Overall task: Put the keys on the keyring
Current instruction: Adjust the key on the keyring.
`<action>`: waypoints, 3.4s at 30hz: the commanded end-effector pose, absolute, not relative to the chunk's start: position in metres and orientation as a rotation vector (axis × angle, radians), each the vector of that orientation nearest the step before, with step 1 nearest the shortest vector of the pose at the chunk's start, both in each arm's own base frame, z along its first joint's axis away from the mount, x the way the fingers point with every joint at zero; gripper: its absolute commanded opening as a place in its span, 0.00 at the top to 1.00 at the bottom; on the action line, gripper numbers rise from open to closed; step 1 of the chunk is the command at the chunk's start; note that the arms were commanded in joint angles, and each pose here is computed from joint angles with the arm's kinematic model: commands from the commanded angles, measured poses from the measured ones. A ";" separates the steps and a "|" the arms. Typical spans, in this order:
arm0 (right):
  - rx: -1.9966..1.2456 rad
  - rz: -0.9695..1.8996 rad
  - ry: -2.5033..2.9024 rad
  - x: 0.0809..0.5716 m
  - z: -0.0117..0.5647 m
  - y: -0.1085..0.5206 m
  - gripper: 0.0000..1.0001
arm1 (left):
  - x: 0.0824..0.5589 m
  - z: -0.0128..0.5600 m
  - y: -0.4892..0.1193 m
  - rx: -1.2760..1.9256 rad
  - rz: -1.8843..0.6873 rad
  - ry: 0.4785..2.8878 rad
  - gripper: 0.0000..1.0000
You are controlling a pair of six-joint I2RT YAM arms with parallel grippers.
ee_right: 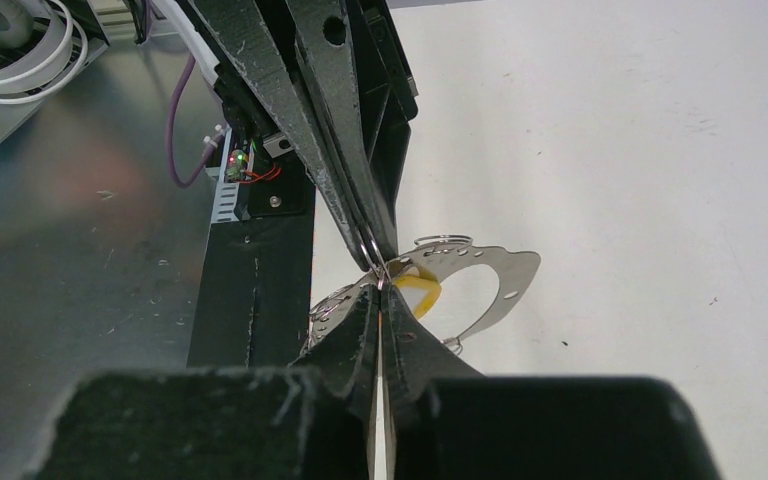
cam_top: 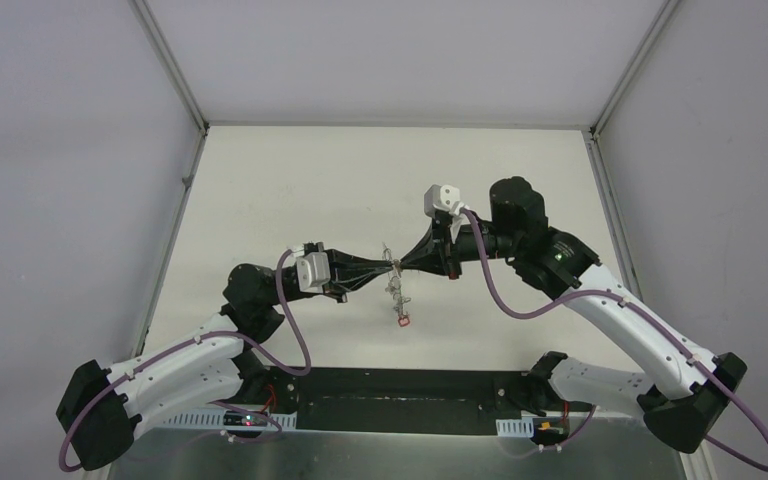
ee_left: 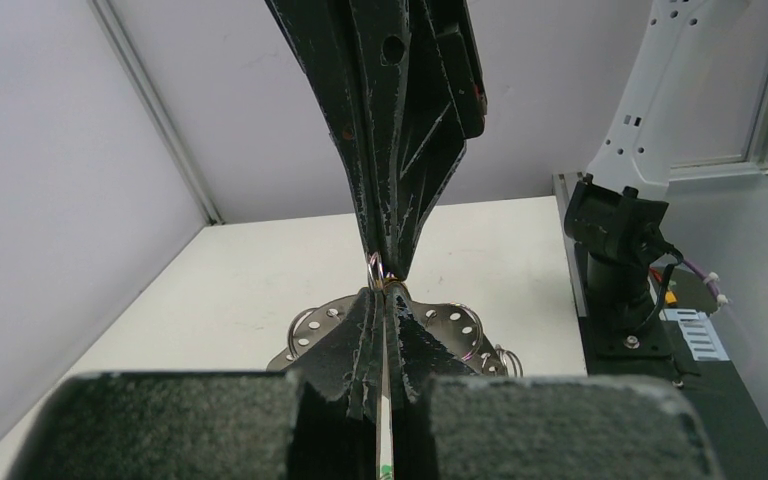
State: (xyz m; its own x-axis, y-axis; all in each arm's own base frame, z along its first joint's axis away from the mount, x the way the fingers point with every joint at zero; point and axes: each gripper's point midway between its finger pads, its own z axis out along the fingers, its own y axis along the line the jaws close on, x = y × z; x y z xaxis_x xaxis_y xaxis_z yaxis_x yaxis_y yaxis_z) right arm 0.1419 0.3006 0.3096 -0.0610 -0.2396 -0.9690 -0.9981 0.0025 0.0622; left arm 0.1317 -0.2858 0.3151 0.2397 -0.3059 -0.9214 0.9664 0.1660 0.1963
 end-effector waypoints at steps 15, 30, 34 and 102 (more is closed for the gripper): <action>-1.388 1.122 1.467 0.145 0.296 0.300 1.00 | 0.120 0.348 -0.283 0.948 -1.108 0.746 1.00; -1.416 1.079 1.372 0.139 0.303 0.292 0.58 | 0.121 0.345 -0.283 0.949 -1.109 0.759 1.00; -1.379 1.089 1.307 0.139 0.323 0.295 0.45 | 0.121 0.343 -0.283 0.955 -1.110 0.766 1.00; -1.696 0.799 2.136 0.140 0.255 0.266 1.00 | 0.135 0.289 -0.295 1.192 -1.099 1.327 0.50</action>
